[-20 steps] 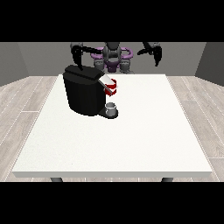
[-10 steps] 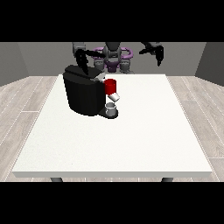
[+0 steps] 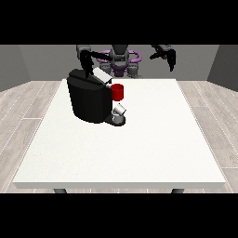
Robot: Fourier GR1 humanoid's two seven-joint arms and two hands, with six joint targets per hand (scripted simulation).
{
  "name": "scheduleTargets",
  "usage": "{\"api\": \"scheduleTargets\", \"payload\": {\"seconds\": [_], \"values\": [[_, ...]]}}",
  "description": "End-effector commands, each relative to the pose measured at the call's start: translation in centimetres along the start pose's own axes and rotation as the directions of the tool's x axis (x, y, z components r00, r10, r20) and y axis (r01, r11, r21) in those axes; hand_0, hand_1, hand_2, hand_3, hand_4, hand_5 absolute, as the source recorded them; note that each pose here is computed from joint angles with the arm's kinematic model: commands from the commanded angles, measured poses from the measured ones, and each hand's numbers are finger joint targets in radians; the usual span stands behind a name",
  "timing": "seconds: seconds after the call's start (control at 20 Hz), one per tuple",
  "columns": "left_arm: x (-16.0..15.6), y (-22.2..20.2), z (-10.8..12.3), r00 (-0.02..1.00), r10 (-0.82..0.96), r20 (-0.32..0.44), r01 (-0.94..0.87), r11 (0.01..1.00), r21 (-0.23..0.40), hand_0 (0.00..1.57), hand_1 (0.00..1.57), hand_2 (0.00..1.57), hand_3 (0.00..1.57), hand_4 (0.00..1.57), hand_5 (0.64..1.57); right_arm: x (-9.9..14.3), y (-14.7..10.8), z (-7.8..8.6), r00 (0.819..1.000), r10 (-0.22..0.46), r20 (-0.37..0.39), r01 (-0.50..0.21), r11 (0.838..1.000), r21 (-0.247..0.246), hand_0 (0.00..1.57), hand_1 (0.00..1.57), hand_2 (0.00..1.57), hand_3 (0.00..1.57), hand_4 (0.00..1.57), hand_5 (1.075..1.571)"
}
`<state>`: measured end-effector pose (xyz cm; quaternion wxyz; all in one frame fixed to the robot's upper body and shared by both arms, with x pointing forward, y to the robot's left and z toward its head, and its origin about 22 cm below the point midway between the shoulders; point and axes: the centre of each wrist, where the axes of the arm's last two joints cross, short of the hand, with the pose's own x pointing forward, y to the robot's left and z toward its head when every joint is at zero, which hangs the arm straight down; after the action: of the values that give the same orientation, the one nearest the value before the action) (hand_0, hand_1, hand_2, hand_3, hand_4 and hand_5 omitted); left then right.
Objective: Insert the coffee pod into the coffee machine and close the lid
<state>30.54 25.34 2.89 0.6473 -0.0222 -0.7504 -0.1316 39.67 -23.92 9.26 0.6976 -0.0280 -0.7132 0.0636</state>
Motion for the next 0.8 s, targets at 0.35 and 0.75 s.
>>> {"api": "scheduleTargets", "payload": {"seconds": [0.35, 0.75], "values": [[1.5, -1.4, -1.4, 1.000, -0.025, 0.014, 0.026, 0.999, -0.044, 0.00, 0.00, 0.00, 0.00, 0.36, 1.571, 4.9, 4.8, -1.1, 0.985, 0.102, 0.136, -0.112, 0.992, 0.064, 0.00, 0.00, 0.00, 0.00, 0.00, 1.571], [2.8, -2.8, -2.4, 0.996, -0.046, 0.083, 0.052, 0.995, -0.082, 0.00, 0.00, 0.00, 0.00, 0.33, 1.571, 9.4, 5.9, -2.5, 0.951, 0.206, 0.232, -0.224, 0.973, 0.054, 0.00, 0.00, 0.00, 0.00, 0.10, 1.571]]}}
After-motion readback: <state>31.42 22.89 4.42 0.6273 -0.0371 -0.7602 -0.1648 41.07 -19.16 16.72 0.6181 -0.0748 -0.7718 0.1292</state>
